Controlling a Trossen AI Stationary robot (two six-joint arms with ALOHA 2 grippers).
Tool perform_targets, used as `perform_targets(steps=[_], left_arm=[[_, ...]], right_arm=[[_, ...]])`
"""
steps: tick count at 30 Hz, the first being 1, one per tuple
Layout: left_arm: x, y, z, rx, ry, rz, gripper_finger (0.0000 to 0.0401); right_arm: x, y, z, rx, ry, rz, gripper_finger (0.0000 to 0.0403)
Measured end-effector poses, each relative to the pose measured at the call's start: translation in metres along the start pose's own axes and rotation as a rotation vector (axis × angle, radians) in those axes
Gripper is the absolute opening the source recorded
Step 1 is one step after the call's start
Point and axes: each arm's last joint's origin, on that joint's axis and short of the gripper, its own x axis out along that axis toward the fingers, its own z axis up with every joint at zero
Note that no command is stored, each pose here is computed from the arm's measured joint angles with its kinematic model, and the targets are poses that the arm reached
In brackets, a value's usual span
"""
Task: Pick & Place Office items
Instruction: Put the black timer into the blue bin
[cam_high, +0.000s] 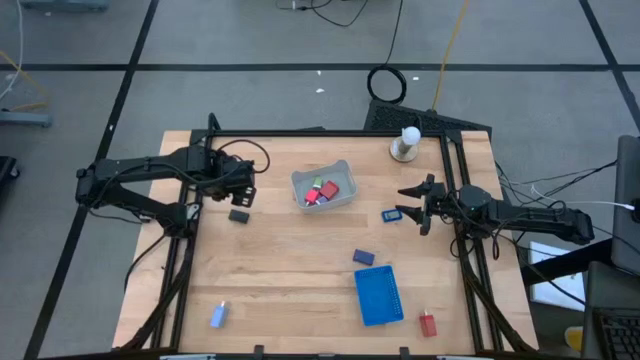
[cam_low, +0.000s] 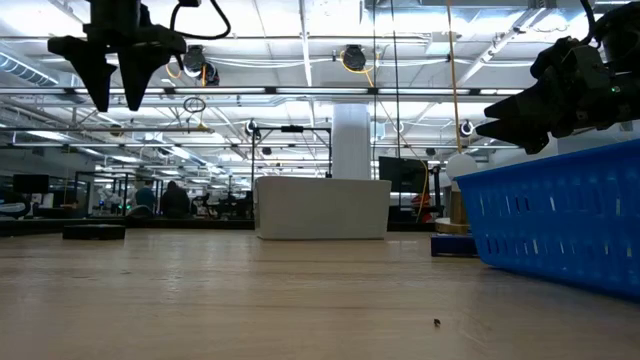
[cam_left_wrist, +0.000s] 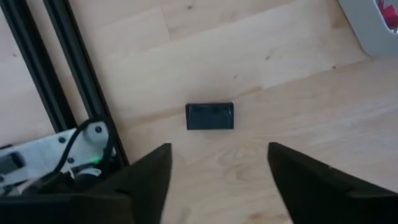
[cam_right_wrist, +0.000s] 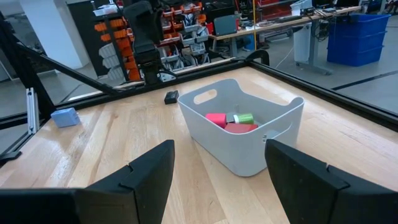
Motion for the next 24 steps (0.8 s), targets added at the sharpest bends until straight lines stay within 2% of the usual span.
perform_targets(steps=[6, 8, 15, 22, 24], left_arm=[[0.001, 0.001, -0.001, -0.053, 0.021, 0.012, 0.0369], [0.005, 0.000, -0.001, -0.063, 0.028, 0.032, 0.0391], [0.034, -0.002, -0.007, -0.090, 0.078, 0.044, 0.0374], [0.082, -0.013, -0.010, -0.060, 0.128, -0.106, 0.0370], [0.092, -0.012, -0.010, -0.053, 0.127, -0.118, 0.0370]], right_arm=[[0.000, 0.000, 0.000, 0.000, 0.000, 0.000, 0.0242], [0.000, 0.000, 0.000, 0.000, 0.000, 0.000, 0.0242], [0.000, 0.000, 0.000, 0.000, 0.000, 0.000, 0.0242], [0.000, 0.000, 0.000, 0.000, 0.000, 0.000, 0.0242], [0.000, 0.000, 0.000, 0.000, 0.000, 0.000, 0.0242]])
